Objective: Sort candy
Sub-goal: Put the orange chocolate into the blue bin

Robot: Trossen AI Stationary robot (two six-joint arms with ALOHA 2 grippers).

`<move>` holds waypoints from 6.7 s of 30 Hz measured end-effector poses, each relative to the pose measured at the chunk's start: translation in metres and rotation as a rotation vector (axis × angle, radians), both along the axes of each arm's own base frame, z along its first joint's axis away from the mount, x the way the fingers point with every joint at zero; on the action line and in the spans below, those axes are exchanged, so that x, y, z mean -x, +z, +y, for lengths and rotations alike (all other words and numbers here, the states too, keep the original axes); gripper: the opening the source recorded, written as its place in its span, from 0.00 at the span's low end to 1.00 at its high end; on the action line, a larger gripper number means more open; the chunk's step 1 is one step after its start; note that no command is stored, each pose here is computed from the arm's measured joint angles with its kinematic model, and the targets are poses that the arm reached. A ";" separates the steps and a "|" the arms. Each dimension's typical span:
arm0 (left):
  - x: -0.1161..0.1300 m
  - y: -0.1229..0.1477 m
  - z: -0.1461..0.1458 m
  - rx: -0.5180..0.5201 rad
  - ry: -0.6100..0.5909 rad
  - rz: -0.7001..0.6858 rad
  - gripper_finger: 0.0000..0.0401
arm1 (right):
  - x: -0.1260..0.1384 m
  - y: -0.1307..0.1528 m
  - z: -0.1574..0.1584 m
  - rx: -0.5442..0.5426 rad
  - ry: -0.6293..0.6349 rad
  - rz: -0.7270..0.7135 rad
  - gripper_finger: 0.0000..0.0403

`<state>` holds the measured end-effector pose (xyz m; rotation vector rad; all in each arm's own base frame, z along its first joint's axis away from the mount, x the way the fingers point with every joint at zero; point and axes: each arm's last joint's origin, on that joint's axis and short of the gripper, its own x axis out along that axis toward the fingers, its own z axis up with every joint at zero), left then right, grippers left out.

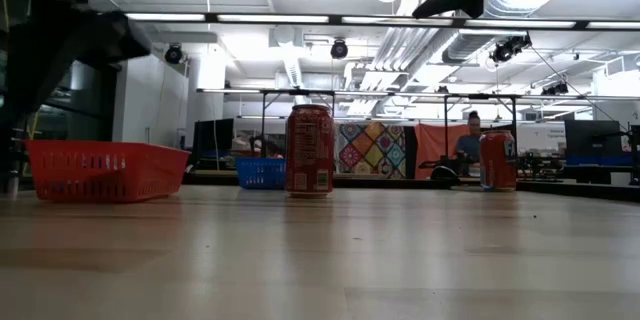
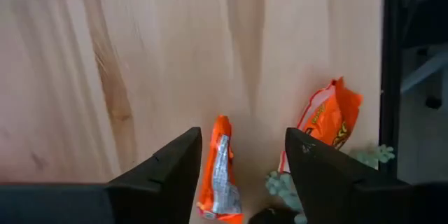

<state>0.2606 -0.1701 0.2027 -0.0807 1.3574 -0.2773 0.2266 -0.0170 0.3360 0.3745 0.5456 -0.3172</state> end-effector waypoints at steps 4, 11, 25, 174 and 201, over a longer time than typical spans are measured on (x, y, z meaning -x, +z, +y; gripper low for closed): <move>-0.001 -0.012 -0.005 -0.010 0.040 0.052 0.52 | 0.000 0.000 0.000 0.012 0.008 0.003 0.59; -0.005 -0.030 -0.007 -0.071 0.000 0.080 0.56 | 0.000 0.000 0.000 0.027 0.019 0.013 0.59; -0.009 -0.052 -0.010 -0.109 -0.053 0.133 0.47 | 0.002 -0.003 0.000 0.040 0.030 0.054 0.59; -0.009 0.090 -0.012 0.076 -0.328 -0.707 0.46 | -0.028 -0.017 0.038 -0.256 0.088 0.005 0.59; -0.001 -0.030 -0.114 -0.184 -0.433 0.013 0.46 | -0.013 -0.020 0.095 -0.102 0.233 0.057 0.59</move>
